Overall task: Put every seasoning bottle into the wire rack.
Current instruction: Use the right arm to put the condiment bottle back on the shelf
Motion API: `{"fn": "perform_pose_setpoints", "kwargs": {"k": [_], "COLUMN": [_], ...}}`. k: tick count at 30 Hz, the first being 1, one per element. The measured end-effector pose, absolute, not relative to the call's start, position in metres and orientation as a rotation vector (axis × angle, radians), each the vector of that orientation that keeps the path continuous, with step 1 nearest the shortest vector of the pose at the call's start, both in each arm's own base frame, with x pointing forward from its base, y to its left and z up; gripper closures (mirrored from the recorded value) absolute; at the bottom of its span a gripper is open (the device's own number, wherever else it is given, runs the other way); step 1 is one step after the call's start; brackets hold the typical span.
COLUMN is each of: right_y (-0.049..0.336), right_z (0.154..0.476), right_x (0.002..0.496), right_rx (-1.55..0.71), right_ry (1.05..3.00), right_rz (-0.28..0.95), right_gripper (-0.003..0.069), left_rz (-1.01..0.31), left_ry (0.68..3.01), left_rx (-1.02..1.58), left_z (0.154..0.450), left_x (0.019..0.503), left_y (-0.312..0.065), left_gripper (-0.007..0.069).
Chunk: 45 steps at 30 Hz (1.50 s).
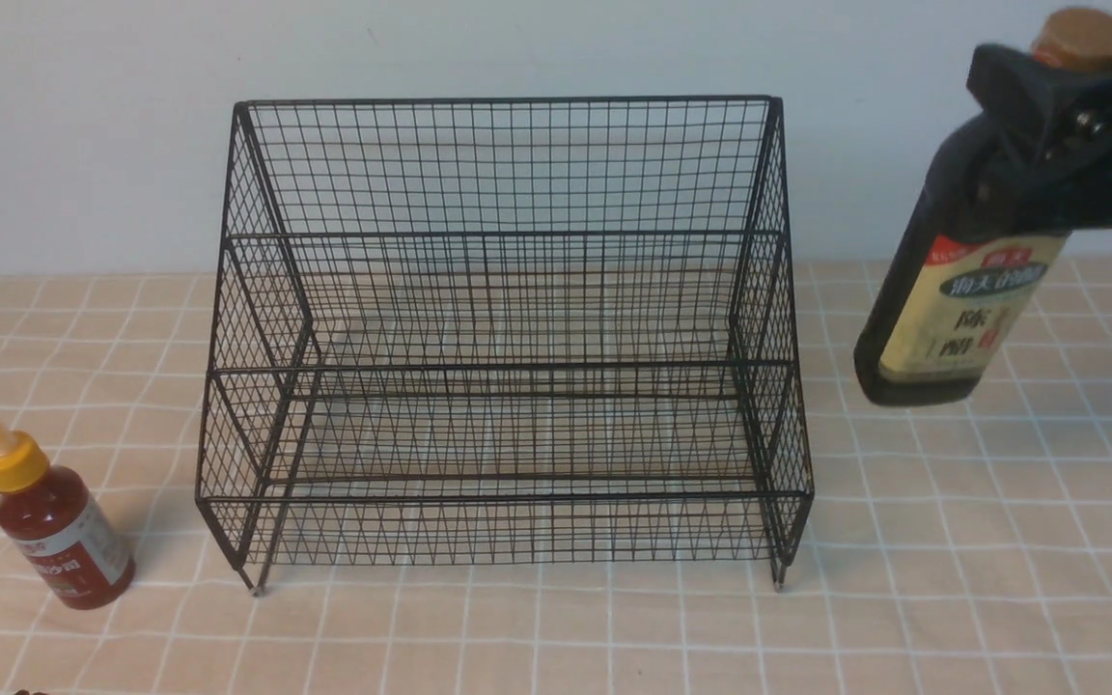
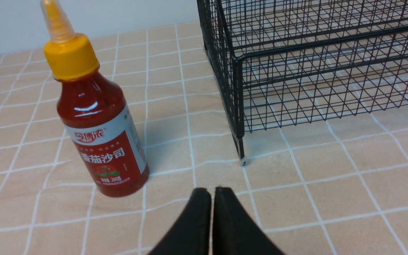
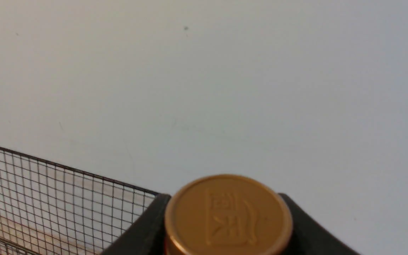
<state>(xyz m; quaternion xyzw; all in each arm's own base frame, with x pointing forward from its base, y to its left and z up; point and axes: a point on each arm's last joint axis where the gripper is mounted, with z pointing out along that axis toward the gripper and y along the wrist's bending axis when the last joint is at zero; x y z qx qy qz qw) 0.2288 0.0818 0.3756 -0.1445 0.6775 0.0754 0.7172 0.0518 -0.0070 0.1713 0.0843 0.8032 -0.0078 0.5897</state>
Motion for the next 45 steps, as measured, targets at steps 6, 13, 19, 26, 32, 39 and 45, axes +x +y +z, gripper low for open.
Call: {"fn": "perform_pose_setpoints", "kwargs": {"k": [6, 13, 19, 26, 32, 39, 45], "right_y": [0.086, 0.117, 0.144, 0.163, 0.174, 0.172, 0.166], "right_z": [0.404, 0.420, 0.411, 0.389, 0.367, 0.353, 0.346], "right_x": [0.228, 0.217, 0.228, 0.257, 0.278, 0.288, 0.291], "right_rx": [-0.351, -0.421, -0.443, -0.400, -0.375, -0.306, -0.224], "right_ry": [1.503, 1.431, 1.382, 1.330, 1.337, 1.419, 1.510], "right_rz": [0.193, 0.314, 0.365, 0.344, 0.332, 0.300, 0.281], "right_gripper": [0.0341, 0.0341, 0.0341, 0.0341, 0.0341, 0.0341, 0.0341], "left_rz": [-0.018, -0.018, -0.018, -0.018, -0.018, -0.018, -0.018], "left_ry": [1.870, 1.870, 1.870, 1.870, 1.870, 1.870, 1.870], "left_rx": [0.196, 0.196, 0.196, 0.196, 0.196, 0.196, 0.196], "left_z": [0.171, 0.171, 0.171, 0.171, 0.171, 0.171, 0.171], "left_x": [0.052, 0.052, 0.052, 0.052, 0.052, 0.052, 0.052], "left_y": [-0.007, -0.007, -0.007, -0.007, -0.007, -0.007, -0.007], "left_gripper": [0.0632, 0.0632, 0.0632, 0.0632, 0.0632, 0.0632, 0.0632]}}
